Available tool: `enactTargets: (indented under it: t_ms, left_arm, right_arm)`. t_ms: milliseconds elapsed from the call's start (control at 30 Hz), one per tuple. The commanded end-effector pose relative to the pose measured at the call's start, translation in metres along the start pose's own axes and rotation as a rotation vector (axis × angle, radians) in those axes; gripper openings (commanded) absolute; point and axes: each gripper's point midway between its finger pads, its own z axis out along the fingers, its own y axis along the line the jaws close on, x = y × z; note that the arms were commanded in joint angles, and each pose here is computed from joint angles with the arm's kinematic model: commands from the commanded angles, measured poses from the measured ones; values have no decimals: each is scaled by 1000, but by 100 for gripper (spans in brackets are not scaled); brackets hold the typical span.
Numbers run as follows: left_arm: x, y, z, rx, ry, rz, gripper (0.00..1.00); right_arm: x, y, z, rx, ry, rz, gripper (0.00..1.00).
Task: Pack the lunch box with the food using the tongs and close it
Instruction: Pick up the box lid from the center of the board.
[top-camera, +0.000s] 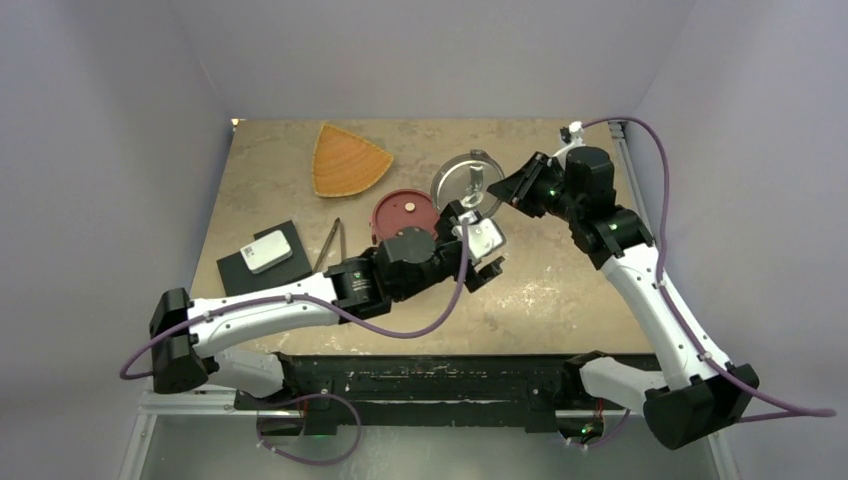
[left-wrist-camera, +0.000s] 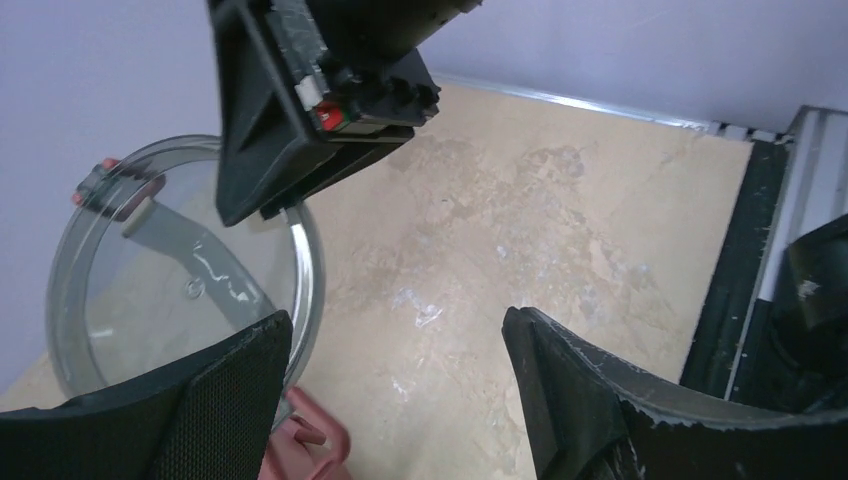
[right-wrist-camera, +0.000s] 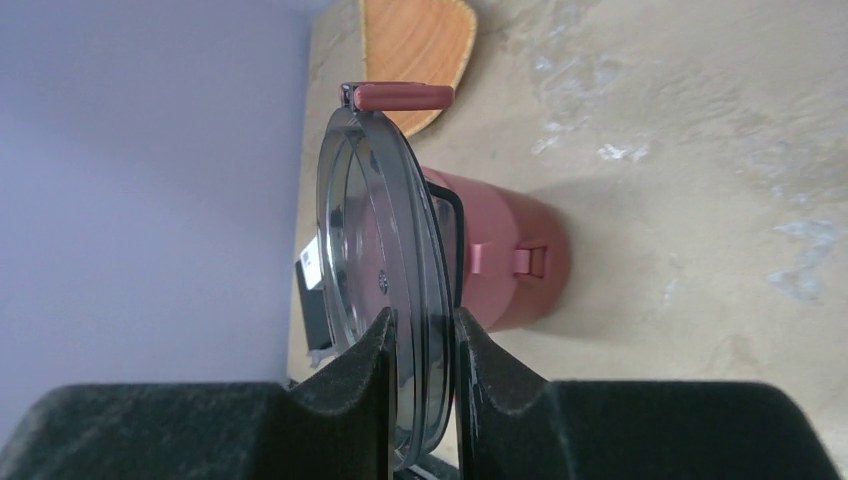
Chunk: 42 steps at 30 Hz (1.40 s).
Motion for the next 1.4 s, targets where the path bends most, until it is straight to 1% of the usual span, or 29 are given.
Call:
enactTargets:
  t_ms: [0, 200, 300, 467, 600, 767, 800, 833, 867, 900, 933, 1000, 1100, 1200, 1300, 1367]
  left_arm:
    - [-19, 27, 11, -212, -35, 72, 79]
    - [-3, 39, 21, -346, 33, 149, 79]
    - [-1, 37, 23, -380, 44, 192, 75]
    - [5, 39, 29, -421, 78, 229, 55]
    - [13, 41, 33, -456, 109, 269, 47]
    - [17, 41, 34, -489, 126, 316, 26]
    - [17, 41, 35, -488, 127, 323, 21]
    - [17, 40, 36, -493, 128, 326, 14]
    - [17, 40, 36, -499, 129, 326, 9]
    - [17, 41, 36, -506, 130, 324, 3]
    - [16, 42, 36, -516, 129, 316, 0]
    - [12, 44, 34, -529, 120, 288, 0]
    - [4, 47, 28, -537, 92, 223, 0]
    - [-1, 55, 28, -504, 81, 107, 0]
    - [5, 68, 33, -405, 96, -59, 0]
    - [13, 71, 33, -338, 117, -143, 0]
  right_arm:
    - [-23, 44, -9, -115, -79, 26, 0]
    - [-28, 51, -19, -127, -102, 22, 0]
    - [-27, 52, -20, -133, -100, 22, 0]
    - [-21, 49, -17, -140, -83, 27, 0]
    - [-19, 49, -16, -147, -77, 32, 0]
    - [-18, 47, -15, -145, -79, 34, 0]
    - [-18, 48, -15, -148, -79, 35, 0]
    - [-18, 48, -15, -154, -79, 36, 0]
    - [-18, 50, -15, -160, -79, 34, 2]
    - [-19, 51, -16, -166, -82, 33, 6]
    - [-20, 53, -17, -172, -89, 31, 9]
    - [-24, 55, -19, -178, -108, 26, 15]
    - [-35, 59, -25, -185, -163, 23, 18]
    - [-37, 63, -29, -197, -173, 27, 31]
    - [-49, 65, -33, -188, -226, 5, 43]
    - [-58, 67, -36, -179, -259, -8, 49]
